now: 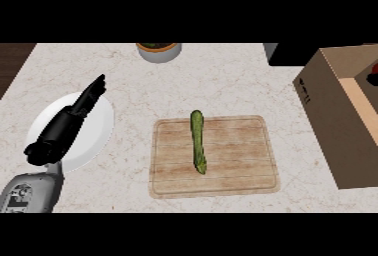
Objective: Pick the tomato from the cutting board and place it in the cardboard box
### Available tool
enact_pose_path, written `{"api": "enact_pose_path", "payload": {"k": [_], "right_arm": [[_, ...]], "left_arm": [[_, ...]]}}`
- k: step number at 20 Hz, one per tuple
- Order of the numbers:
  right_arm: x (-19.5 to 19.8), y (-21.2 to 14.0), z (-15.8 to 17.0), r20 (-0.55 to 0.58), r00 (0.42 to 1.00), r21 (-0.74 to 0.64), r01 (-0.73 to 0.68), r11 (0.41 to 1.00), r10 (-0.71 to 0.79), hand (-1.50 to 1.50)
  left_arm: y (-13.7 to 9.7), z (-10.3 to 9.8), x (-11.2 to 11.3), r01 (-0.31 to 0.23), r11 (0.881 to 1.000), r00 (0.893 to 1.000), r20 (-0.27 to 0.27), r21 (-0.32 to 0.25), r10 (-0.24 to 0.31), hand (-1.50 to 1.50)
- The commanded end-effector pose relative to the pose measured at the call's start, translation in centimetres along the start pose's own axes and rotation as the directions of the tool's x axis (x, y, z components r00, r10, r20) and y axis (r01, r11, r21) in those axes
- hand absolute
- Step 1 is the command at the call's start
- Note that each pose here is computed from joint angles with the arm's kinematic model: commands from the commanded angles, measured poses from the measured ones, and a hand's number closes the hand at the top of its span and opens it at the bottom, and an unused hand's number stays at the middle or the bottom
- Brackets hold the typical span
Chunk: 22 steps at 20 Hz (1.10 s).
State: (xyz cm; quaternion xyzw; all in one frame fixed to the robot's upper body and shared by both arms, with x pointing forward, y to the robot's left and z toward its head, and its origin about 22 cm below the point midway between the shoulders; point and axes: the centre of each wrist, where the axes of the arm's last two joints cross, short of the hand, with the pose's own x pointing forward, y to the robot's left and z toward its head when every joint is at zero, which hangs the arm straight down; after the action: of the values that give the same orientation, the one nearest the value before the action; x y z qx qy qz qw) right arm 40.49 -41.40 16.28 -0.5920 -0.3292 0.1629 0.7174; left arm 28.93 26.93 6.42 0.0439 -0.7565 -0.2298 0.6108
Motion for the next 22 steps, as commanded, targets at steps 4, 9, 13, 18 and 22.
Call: {"api": "enact_pose_path", "payload": {"k": [4,9,13,18,22], "right_arm": [[-4.8,0.9,-1.7,-0.069,0.993,0.248,-0.071,0.966,0.091,1.5],[-5.7,1.5,-1.5,0.116,0.993,0.304,0.0,0.953,-0.037,-1.5],[-7.5,-1.0,-2.0,0.211,0.951,0.162,0.196,0.967,-0.228,-1.5],[-5.5,-3.5,-1.7,0.247,0.662,0.027,0.725,0.688,-0.708,-1.5],[-8.2,-2.8,-2.1,0.185,0.472,-0.059,0.881,0.47,-0.862,-1.5]], "left_arm": [[-0.2,-1.0,0.3,0.018,1.0,1.0,0.016,0.005,-0.019,0.0],[0.2,0.0,0.2,-0.011,1.0,1.0,-0.003,0.001,0.011,0.0],[0.0,-0.1,0.1,0.009,1.0,1.0,-0.007,-0.001,-0.009,0.0],[-0.1,0.4,-0.3,-0.012,1.0,1.0,-0.008,0.021,0.012,0.0],[0.2,0.9,-0.7,-0.005,1.0,1.0,-0.016,0.005,0.005,0.0]]}}
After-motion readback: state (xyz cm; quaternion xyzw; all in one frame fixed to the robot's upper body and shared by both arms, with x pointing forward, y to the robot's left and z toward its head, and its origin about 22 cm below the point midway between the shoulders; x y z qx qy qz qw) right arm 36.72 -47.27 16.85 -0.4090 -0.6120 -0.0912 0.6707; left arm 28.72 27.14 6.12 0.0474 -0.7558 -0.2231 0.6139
